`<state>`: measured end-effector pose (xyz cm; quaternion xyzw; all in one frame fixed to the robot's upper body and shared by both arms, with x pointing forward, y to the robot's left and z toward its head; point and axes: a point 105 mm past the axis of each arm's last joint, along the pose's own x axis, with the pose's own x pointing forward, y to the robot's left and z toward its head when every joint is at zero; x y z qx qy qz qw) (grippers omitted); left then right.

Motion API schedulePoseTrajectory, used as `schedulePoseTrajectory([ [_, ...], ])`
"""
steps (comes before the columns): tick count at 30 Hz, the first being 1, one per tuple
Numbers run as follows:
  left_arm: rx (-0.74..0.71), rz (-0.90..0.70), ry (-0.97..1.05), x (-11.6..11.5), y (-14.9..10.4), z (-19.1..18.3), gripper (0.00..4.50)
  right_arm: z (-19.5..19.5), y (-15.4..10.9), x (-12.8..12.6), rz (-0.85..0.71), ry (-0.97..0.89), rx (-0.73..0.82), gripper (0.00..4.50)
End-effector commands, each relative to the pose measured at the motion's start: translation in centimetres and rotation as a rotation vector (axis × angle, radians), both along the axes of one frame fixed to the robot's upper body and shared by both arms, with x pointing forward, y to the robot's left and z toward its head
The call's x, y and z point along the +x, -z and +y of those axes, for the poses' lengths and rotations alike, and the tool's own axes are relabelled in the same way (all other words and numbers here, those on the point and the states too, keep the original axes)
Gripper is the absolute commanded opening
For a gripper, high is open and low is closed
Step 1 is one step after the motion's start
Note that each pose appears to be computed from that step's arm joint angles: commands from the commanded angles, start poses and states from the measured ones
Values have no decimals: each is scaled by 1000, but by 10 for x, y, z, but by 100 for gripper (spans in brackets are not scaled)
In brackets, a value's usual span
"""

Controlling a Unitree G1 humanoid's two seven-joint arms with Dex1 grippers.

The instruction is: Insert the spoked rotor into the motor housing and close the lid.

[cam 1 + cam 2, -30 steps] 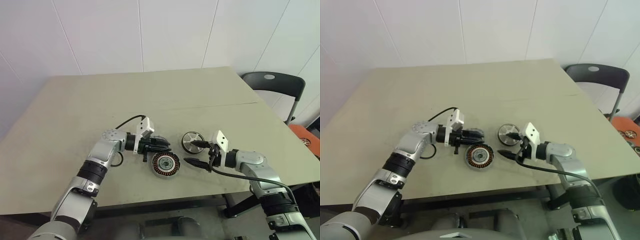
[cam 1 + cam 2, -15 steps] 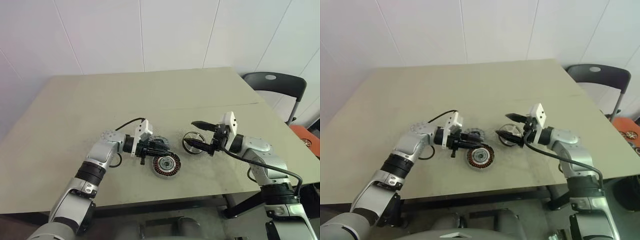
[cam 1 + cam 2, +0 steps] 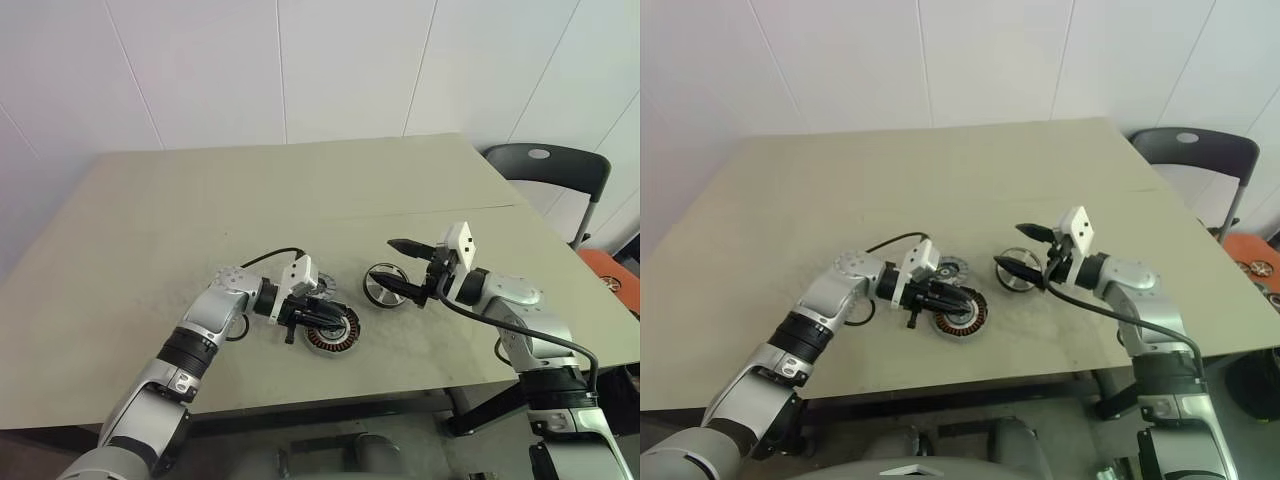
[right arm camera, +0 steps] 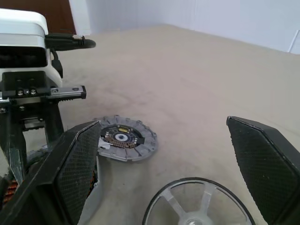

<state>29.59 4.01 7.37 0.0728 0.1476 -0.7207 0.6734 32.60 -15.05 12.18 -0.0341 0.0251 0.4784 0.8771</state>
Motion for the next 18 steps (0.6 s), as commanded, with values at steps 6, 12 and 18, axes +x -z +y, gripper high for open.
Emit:
schedulePoseTrajectory([
  [6,36,-20,29,-3,0,2,72,-1,-10,6,-55,33,16,450],
  [12,33,-45,18,-1,-1,2,72,2,-10,5,-55,29,27,450],
  [18,34,-55,15,-1,1,0,72,2,-9,5,-55,33,30,450],
])
